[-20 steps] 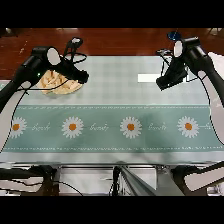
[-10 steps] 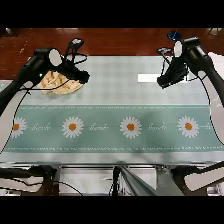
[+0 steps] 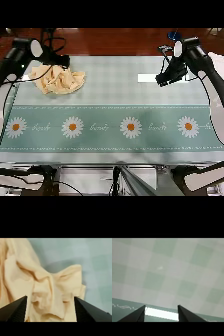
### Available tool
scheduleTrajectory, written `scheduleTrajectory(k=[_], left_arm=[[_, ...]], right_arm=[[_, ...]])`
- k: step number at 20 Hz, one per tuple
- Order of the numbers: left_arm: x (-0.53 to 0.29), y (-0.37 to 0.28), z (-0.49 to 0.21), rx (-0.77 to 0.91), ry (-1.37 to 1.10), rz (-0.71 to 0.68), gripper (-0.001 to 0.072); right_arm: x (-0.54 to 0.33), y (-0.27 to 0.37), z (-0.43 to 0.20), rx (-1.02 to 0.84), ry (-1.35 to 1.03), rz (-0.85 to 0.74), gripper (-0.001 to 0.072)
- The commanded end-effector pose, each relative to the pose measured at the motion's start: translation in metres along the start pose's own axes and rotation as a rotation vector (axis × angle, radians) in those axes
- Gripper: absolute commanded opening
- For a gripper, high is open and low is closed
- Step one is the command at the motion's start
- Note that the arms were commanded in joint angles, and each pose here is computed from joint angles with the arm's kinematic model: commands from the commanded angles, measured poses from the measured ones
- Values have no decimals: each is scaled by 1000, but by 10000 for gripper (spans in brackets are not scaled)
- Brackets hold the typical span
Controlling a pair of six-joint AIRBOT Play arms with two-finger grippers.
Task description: Fold the shirts.
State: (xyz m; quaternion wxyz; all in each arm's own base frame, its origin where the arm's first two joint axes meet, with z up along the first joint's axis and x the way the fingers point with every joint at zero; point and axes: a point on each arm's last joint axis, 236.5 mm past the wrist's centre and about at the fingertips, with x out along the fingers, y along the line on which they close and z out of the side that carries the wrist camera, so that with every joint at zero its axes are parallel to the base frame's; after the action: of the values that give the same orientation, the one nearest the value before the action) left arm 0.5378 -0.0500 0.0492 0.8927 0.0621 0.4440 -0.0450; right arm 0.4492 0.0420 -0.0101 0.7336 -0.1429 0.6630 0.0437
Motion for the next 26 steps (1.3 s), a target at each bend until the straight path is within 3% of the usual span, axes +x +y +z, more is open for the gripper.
scheduleTrajectory(k=[1, 13, 14, 15, 16, 21, 26], left_arm=[[9, 50, -3, -150, -1, 54, 720], [87, 84, -74, -199, 193, 84, 712], [89, 83, -76, -198, 199, 83, 607], [88, 81, -79, -199, 214, 79, 173], [84, 80, -78, -195, 220, 77, 31], [16, 90, 7, -193, 20, 96, 31], [-155, 79, 122, -166, -377, 94, 32]], right_arm=[[0, 3, 4, 8, -17, 11, 489], [0, 2, 6, 8, -25, 8, 488], [0, 2, 6, 8, -25, 8, 488], [0, 2, 6, 8, -25, 8, 489], [0, 2, 6, 8, -25, 8, 488], [0, 1, 4, 7, -17, 3, 488], [-1, 3, -20, 5, 83, 9, 488]])
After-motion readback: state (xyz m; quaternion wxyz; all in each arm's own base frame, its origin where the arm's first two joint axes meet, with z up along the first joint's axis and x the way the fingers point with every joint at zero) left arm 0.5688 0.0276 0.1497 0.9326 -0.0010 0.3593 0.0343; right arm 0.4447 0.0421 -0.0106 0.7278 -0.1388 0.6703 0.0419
